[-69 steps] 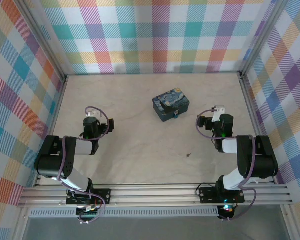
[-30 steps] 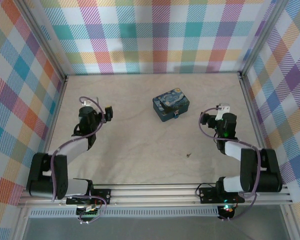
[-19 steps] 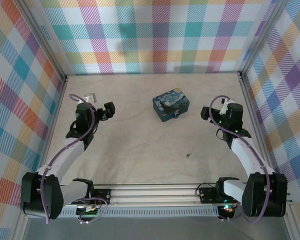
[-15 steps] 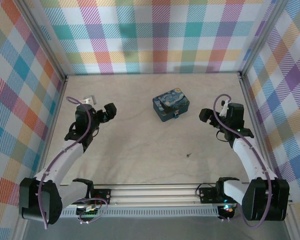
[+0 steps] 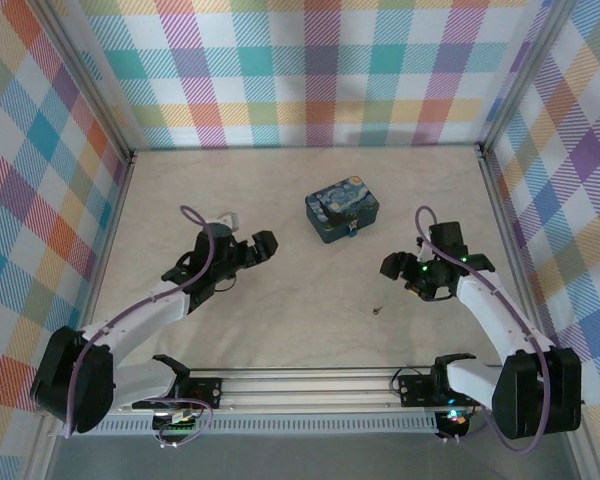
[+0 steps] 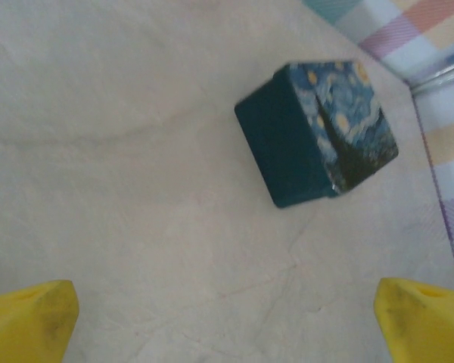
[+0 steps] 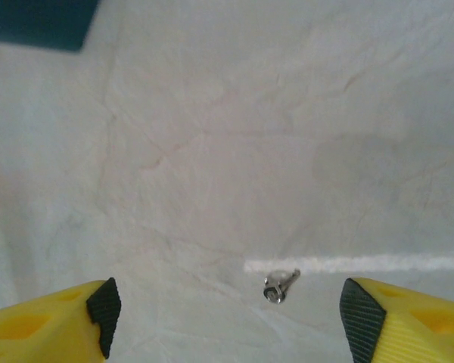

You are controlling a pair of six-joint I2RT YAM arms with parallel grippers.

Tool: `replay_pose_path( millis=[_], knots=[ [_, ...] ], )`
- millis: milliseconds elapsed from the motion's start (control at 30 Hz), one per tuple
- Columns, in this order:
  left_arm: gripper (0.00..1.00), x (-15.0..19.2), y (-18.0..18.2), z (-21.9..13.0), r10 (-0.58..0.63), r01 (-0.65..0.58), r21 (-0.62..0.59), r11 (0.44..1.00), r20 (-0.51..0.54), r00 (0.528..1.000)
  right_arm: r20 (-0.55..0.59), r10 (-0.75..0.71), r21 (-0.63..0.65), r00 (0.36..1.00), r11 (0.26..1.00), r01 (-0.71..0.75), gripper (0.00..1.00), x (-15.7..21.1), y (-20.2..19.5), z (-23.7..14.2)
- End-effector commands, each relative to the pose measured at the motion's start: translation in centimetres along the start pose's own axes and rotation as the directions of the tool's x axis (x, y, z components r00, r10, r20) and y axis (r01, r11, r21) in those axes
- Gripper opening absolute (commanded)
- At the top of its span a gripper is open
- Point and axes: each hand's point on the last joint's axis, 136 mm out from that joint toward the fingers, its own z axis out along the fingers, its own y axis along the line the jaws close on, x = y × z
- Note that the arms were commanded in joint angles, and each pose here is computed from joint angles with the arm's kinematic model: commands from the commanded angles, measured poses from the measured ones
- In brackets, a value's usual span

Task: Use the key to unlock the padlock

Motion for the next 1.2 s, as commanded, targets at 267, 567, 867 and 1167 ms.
replay_pose_path(
  millis=[267,567,867,1167],
  knots=[
    [1.00,-0.6,-3.4,1.7,0.000,0.000,0.058,0.998,0.000,1.000,-0.201,-0.045,0.172,0.979,0.982,0.080,0.61,5.0,-1.2,3.0],
    [1.00,-0.5,-3.0,1.6,0.001,-0.002,0.037,0.999,0.007,1.000,-0.271,-0.077,0.245,0.959,0.958,0.146,0.44,6.3,-1.4,4.9],
    [1.00,-0.7,-3.0,1.4,0.005,-0.006,0.038,0.999,0.018,1.000,-0.283,-0.084,0.275,0.955,0.947,0.165,0.35,6.5,-1.5,5.5],
    [1.00,-0.6,-2.9,1.2,0.007,-0.007,0.037,0.999,0.016,1.000,-0.291,-0.088,0.298,0.953,0.938,0.177,0.29,6.5,-1.7,5.9]
  ],
)
